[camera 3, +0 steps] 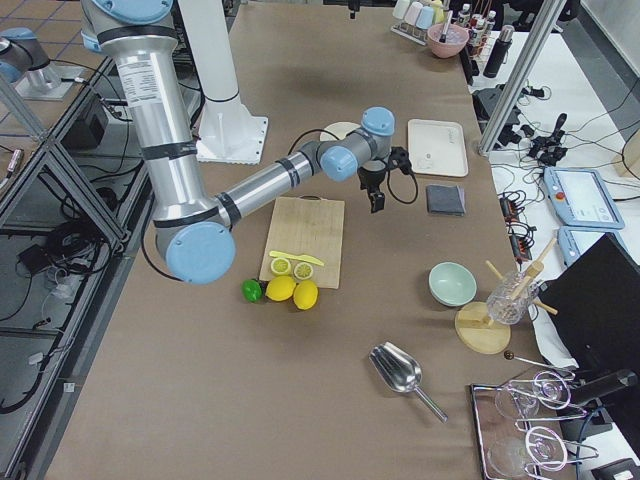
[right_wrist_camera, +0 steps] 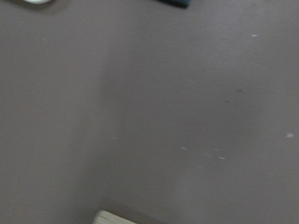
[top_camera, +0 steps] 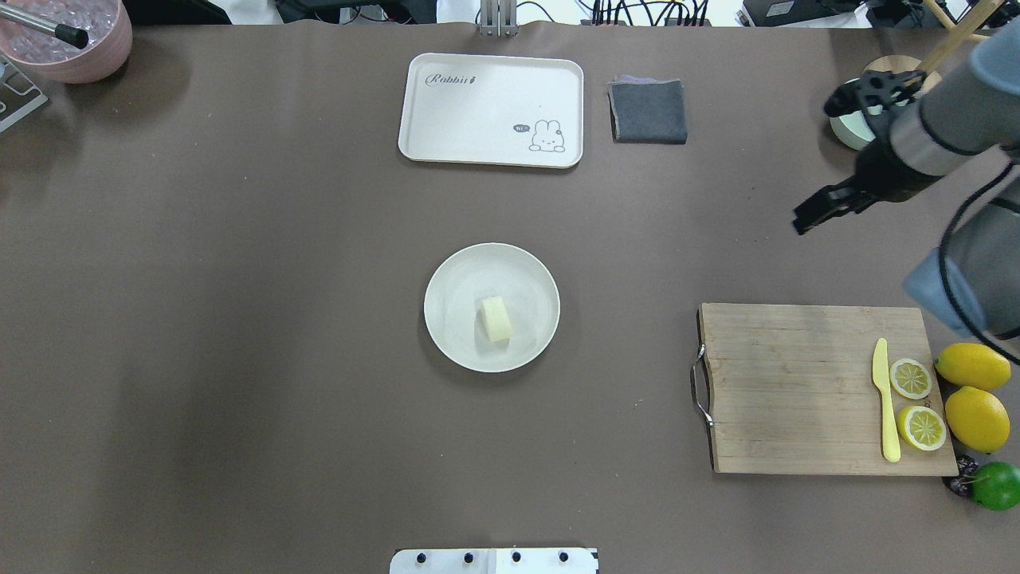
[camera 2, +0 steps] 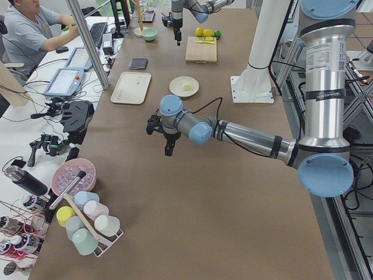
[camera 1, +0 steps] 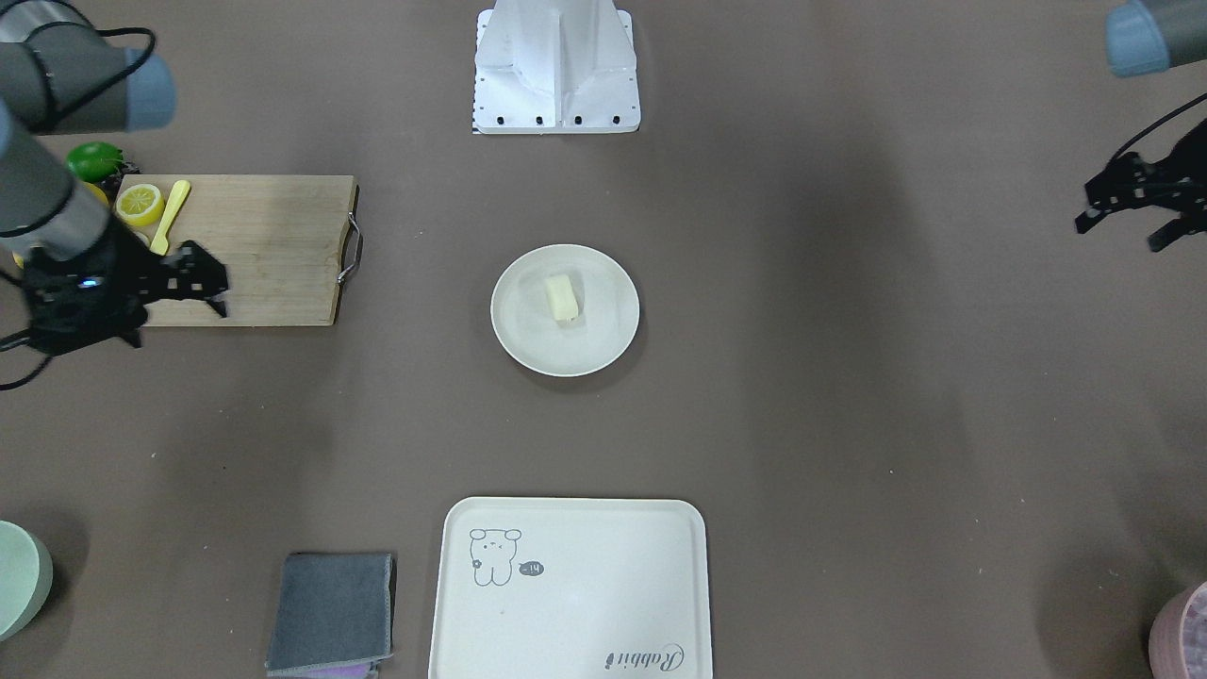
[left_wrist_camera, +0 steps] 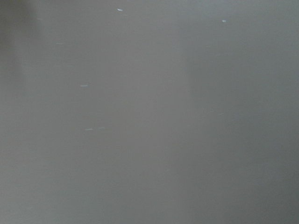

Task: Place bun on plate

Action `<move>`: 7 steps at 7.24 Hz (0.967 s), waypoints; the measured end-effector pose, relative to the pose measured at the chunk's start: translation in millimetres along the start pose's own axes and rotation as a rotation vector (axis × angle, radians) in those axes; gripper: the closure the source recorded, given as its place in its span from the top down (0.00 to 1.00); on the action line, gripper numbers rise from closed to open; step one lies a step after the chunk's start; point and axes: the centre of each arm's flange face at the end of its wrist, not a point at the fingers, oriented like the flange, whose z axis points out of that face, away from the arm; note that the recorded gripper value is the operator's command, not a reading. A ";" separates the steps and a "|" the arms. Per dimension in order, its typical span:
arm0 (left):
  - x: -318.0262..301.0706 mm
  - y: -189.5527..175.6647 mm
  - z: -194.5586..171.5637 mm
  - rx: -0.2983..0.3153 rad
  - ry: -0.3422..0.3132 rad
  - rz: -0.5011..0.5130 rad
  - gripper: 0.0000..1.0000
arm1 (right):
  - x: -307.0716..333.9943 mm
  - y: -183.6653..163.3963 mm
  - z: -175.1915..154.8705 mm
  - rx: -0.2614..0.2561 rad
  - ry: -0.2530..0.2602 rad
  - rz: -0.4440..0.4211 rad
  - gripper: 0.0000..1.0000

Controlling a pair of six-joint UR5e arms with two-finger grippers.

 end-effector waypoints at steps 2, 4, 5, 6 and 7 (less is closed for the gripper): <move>-62.5 33.0 -17.8 -0.039 -0.049 -0.043 0.97 | 131.6 78.3 -17.5 -0.030 0.038 -0.062 1.00; -96.5 61.8 -28.0 -0.057 -0.130 -0.082 0.97 | 213.0 132.6 -28.4 -0.033 0.014 -0.052 1.00; -102.4 68.8 -29.2 -0.060 -0.141 -0.095 0.97 | 237.8 147.2 -39.0 -0.022 0.013 -0.011 1.00; -104.1 71.5 -29.4 -0.061 -0.142 -0.104 0.97 | 253.5 156.3 -48.3 -0.022 0.014 0.030 1.00; -103.6 71.8 -29.9 -0.060 -0.141 -0.105 0.97 | 260.8 160.9 -50.7 -0.037 0.015 0.055 1.00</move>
